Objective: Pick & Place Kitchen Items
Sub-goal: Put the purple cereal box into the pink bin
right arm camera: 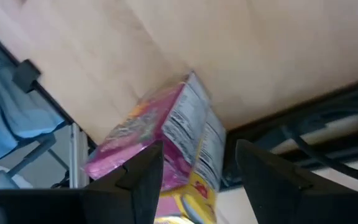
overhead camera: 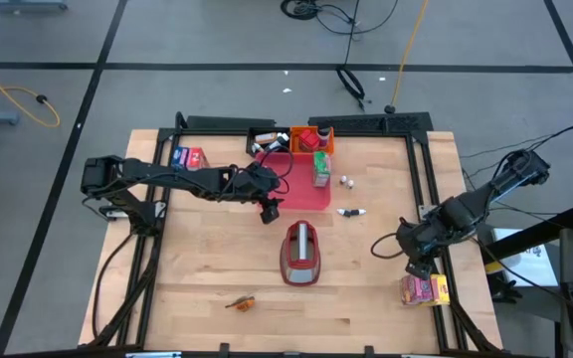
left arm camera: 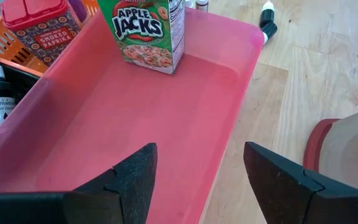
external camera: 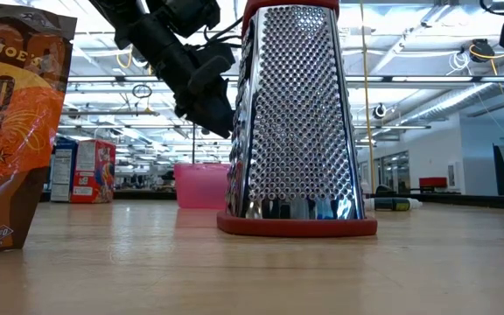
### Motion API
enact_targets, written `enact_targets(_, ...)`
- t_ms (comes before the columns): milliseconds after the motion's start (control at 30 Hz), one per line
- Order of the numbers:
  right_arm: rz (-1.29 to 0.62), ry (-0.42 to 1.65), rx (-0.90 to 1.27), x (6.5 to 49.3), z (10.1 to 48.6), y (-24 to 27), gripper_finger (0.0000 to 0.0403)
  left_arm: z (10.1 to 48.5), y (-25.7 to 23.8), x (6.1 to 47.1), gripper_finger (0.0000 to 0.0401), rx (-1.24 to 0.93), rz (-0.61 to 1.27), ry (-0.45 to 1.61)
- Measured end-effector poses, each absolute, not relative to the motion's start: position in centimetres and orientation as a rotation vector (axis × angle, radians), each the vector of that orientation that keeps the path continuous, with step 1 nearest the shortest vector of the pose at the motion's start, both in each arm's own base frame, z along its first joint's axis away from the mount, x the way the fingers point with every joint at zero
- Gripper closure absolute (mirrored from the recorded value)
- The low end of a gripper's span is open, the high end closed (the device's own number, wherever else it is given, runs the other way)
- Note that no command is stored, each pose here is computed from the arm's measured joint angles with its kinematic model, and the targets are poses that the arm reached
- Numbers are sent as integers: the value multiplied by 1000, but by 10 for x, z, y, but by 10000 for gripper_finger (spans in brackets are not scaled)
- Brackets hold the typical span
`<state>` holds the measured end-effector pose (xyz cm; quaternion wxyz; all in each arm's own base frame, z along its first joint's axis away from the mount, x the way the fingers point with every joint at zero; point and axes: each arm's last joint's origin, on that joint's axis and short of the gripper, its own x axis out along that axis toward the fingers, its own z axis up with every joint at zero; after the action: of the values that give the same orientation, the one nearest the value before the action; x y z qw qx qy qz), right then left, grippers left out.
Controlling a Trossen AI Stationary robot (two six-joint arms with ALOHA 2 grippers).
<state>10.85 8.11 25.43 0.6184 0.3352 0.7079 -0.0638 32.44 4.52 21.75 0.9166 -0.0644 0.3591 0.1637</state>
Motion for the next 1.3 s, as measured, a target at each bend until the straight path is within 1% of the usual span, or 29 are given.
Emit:
enact_targets(367,-87,1663,772,100,251,95,209,217,45,324,157,-141,340,737)
enact_targets(467,-95,1665,785,100,251,96,209,217,45,324,157,-141,340,737)
enact_targets(600,-85,1649,792,99,253,95,209,218,45,325,157,-139,339,729)
enact_targets(767,-8,1600,824,103,256,99,209,218,45,325,157,-152,344,724)
enact_targets(1067,18,1624,782,97,256,104,209,218,45,325,157,-167,350,722)
enact_targets(1233,5,1664,747,92,240,107,209,218,45,325,157,-177,354,720)
enact_targets(1300,36,1656,758,93,233,110,209,218,45,325,157,-177,354,719)
